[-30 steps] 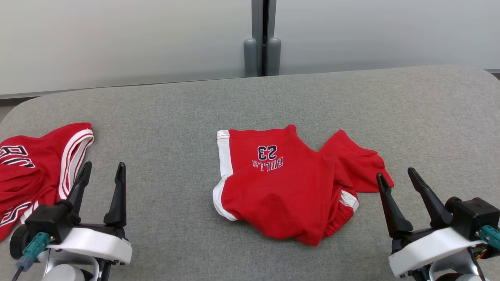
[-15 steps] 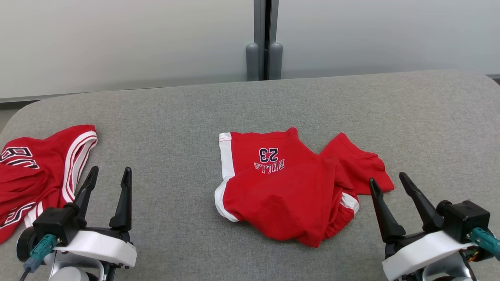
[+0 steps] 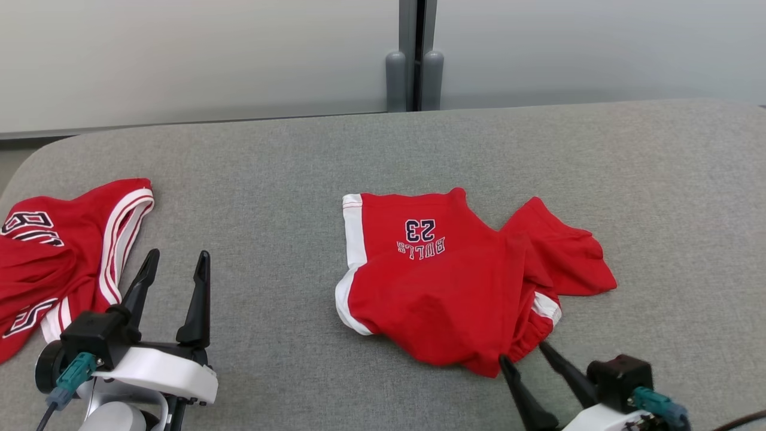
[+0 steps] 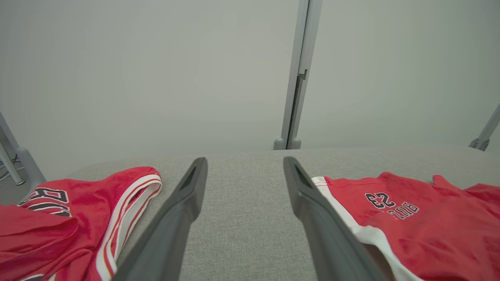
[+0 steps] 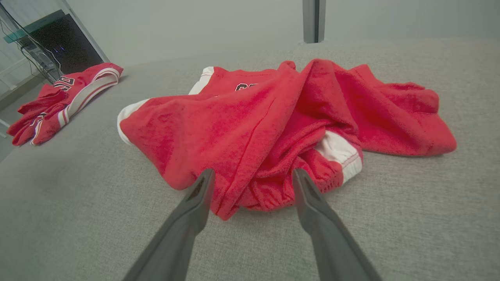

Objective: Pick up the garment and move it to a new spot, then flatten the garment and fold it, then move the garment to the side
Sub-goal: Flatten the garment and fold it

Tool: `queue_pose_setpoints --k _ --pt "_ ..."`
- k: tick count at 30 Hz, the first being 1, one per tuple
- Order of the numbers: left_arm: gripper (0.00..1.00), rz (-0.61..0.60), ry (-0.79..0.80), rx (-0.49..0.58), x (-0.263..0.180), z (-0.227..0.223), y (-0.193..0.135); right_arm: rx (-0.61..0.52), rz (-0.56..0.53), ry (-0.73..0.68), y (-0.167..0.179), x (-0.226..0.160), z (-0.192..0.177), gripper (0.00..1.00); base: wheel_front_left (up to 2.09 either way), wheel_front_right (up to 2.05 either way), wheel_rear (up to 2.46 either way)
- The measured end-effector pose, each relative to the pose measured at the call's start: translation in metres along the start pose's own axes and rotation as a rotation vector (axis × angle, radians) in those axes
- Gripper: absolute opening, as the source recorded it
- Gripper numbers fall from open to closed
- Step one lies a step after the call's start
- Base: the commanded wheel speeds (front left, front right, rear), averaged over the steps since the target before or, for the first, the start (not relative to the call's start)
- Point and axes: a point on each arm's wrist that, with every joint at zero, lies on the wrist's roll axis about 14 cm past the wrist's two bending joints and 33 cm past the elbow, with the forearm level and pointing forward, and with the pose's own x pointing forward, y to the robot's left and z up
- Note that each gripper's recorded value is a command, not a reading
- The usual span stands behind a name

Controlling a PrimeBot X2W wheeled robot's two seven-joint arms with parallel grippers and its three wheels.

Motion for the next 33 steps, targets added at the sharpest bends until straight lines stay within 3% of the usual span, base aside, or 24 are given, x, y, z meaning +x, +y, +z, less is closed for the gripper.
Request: queue_pose_setpoints --k 6,7,9,18,27,33 --pt "1.0 0.004 0.007 -0.007 0.007 -0.004 0.0 0.012 0.044 0.11 0.01 0.008 -0.036 1.0 0.0 0.0 0.0" --pt "1.0 0.005 0.011 -0.008 0.008 -0.006 0.0 0.007 0.046 0.118 0.01 0.011 -0.038 0.6 0.0 0.0 0.0" --pt "1.0 0.006 0.018 -0.01 0.009 -0.009 0.0 0.008 0.055 0.118 0.011 0.015 -0.039 0.0 0.0 0.0 0.0" --pt "1.0 0.004 0.009 -0.005 0.015 -0.007 -0.001 0.008 0.052 0.006 0.005 0.026 -0.007 0.0 0.0 0.0 0.0" --pt "1.0 -0.012 -0.016 -0.007 0.027 -0.003 -0.006 -0.055 -0.029 -0.12 -0.038 0.042 0.05 0.0 0.0 0.0 0.0" --pt "1.0 -0.016 -0.04 -0.024 0.045 0.0 -0.009 -0.118 -0.044 -0.141 -0.064 0.078 0.081 0.0 0.0 0.0 0.0"
